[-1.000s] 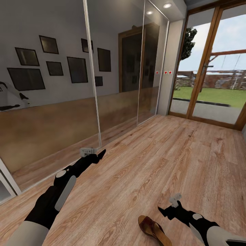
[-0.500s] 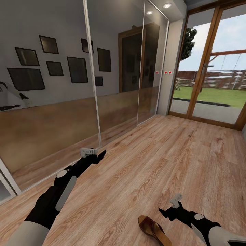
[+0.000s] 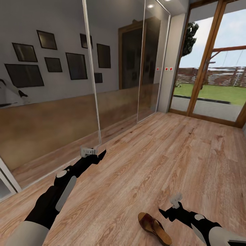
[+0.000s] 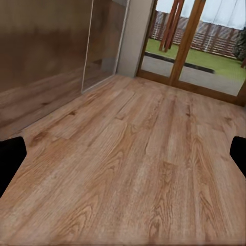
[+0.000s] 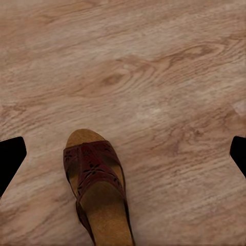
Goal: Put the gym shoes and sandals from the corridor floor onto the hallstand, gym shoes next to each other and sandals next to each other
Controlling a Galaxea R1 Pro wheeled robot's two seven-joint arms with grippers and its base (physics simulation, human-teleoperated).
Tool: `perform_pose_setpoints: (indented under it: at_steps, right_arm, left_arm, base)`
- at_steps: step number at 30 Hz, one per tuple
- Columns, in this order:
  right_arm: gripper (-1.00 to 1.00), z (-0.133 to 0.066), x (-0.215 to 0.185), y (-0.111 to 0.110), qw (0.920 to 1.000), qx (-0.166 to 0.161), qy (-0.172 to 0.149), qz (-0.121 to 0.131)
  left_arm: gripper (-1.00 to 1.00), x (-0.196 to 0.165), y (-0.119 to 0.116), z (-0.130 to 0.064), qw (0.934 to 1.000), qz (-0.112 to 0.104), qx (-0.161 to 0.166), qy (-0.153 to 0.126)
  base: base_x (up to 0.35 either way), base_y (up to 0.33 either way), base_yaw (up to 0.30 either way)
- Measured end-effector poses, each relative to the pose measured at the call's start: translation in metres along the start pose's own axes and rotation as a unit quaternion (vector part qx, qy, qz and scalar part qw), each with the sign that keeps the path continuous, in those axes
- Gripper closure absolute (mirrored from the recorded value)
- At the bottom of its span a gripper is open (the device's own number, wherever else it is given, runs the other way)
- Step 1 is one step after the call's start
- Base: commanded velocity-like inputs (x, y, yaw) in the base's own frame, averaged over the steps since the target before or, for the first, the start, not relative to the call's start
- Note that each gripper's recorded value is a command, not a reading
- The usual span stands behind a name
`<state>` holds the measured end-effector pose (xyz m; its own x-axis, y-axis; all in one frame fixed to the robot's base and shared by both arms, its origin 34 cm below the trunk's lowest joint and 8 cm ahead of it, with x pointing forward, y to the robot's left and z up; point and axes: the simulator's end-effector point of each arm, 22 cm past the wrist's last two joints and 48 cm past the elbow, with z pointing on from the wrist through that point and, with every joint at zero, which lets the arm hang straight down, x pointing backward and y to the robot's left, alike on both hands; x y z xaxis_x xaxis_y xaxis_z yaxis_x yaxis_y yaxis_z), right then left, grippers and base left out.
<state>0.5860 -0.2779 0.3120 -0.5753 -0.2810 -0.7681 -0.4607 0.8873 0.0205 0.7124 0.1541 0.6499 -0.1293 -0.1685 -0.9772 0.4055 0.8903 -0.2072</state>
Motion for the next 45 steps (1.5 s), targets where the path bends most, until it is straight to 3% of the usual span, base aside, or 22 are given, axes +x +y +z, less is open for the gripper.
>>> perform_pose_setpoints:
  at_steps: [14,45]
  right_arm:
    - [-1.0,0.014,0.043,0.006,0.9992,-0.01,0.037,0.015]
    - [-1.0,0.034,0.132,0.026,0.9922,-0.032,0.111,0.046]
  left_arm:
    - [-1.0,0.05,0.014,0.011,0.9992,-0.017,-0.006,0.036]
    - [-1.0,0.158,0.039,0.021,0.9923,-0.053,-0.02,0.11]
  base:
    - [0.0,0.0,-0.015]
    - [0.0,0.0,-0.111]
